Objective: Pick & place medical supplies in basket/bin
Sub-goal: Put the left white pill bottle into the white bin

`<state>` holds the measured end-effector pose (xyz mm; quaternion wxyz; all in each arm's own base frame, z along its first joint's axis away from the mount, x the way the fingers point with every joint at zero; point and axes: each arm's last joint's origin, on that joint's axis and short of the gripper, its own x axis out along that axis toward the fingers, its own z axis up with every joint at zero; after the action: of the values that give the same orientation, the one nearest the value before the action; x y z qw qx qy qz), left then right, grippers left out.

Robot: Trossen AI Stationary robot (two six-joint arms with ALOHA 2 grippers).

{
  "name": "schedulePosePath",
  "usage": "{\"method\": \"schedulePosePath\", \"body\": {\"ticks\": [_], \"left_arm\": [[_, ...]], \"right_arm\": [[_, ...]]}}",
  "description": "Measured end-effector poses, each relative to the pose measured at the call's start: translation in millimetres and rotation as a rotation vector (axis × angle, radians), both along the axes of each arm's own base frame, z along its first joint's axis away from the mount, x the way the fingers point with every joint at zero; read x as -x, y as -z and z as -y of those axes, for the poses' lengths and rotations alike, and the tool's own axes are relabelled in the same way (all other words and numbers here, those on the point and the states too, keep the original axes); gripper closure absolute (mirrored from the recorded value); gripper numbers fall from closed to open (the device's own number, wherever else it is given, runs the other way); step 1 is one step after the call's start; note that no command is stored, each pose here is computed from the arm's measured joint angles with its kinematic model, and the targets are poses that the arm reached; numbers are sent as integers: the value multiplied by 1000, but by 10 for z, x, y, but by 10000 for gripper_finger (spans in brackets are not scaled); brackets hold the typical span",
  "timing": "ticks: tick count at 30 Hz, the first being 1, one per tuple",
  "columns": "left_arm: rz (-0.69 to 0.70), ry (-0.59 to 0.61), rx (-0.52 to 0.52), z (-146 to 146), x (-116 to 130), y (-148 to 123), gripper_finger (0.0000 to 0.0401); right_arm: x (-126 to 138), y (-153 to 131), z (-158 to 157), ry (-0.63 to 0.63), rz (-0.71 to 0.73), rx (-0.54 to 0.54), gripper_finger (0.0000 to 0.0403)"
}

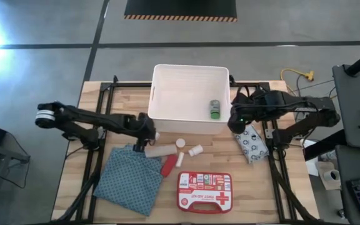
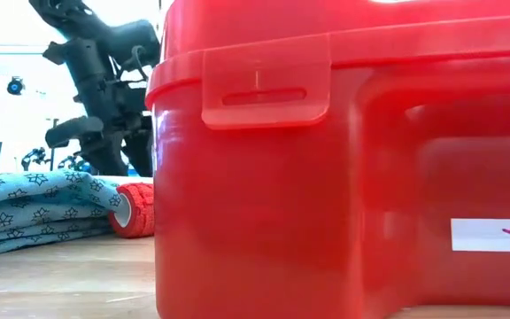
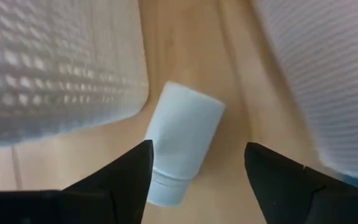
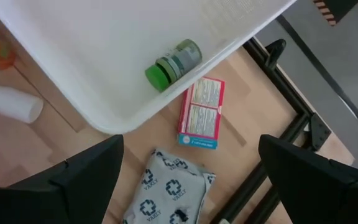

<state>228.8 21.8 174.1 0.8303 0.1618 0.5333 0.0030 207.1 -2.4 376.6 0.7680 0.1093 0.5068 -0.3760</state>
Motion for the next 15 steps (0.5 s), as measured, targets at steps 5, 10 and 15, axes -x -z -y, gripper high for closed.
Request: {"method": "schedulePosePath", "body": {"ticks": [5, 10, 15], "left_arm": [[-42, -23, -39, -19, -30, 88, 163], [-97, -87, -6, -13, 38, 251, 163], [-90, -243, 56, -5, 154, 309, 164]], "right_arm": [[6, -5, 1, -7, 3, 2, 38], [-17, 3, 0, -26, -7, 7, 38], [-20, 5, 1, -28, -9, 9, 38]]}}
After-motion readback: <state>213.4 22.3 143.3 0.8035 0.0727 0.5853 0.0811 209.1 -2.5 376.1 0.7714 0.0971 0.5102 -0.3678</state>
